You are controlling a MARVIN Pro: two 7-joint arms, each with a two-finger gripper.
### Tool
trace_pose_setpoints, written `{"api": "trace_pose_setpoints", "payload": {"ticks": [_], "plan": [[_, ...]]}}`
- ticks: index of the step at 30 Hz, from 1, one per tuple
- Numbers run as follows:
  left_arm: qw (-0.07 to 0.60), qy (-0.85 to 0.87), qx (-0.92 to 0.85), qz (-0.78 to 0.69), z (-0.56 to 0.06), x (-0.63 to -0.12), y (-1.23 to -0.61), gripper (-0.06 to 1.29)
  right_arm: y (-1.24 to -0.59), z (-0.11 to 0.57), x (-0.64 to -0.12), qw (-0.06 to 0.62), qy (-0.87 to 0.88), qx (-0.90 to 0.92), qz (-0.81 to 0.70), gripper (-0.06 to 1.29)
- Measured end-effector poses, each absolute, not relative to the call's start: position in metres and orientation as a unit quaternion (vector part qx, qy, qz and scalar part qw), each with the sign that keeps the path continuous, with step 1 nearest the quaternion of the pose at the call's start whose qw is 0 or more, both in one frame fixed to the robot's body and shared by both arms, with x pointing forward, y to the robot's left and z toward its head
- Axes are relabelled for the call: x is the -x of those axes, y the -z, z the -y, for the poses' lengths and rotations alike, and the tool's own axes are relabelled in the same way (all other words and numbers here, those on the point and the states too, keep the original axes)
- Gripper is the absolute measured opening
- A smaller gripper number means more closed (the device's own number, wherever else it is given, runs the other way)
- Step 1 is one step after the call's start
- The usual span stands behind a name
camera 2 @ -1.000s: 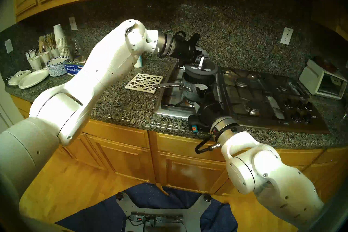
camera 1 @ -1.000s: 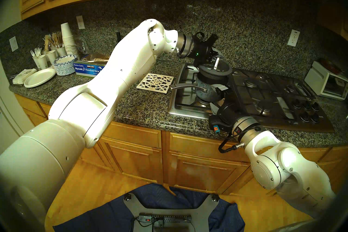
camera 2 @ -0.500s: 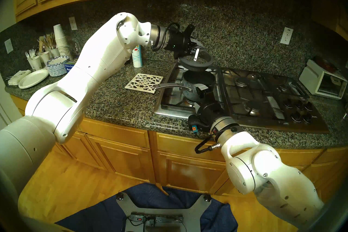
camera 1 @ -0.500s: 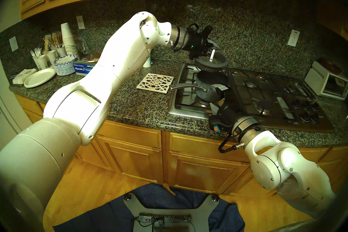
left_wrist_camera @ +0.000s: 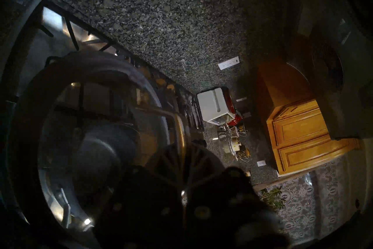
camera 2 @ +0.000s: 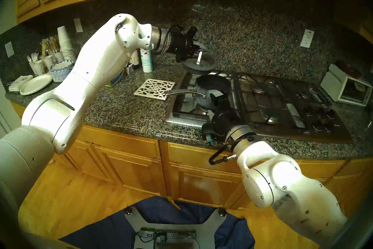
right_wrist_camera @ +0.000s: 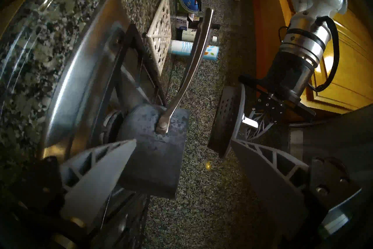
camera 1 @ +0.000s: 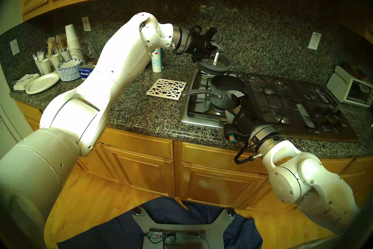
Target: Pick up the pot, put it on the stove, take off the pot lid
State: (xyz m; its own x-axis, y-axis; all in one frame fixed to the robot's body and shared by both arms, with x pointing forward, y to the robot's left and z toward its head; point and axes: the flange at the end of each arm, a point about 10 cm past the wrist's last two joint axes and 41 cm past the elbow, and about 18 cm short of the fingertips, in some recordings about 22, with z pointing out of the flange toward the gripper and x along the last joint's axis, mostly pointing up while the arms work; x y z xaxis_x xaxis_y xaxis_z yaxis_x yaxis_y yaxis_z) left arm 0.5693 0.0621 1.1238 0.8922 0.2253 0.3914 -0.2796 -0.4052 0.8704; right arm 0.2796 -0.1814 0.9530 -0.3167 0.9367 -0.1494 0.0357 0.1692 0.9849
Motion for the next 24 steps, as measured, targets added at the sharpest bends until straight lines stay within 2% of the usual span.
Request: {"api": "trace_pose_setpoints", "payload": {"ticks": [24], "plan": [[0.512, -0.264, -0.817, -0.03, -0.112, -0.581, -1.103, -0.02, -0.953, 0.181, -0.28, 0.437, -0.515, -0.388, -0.627, 1.22]]}}
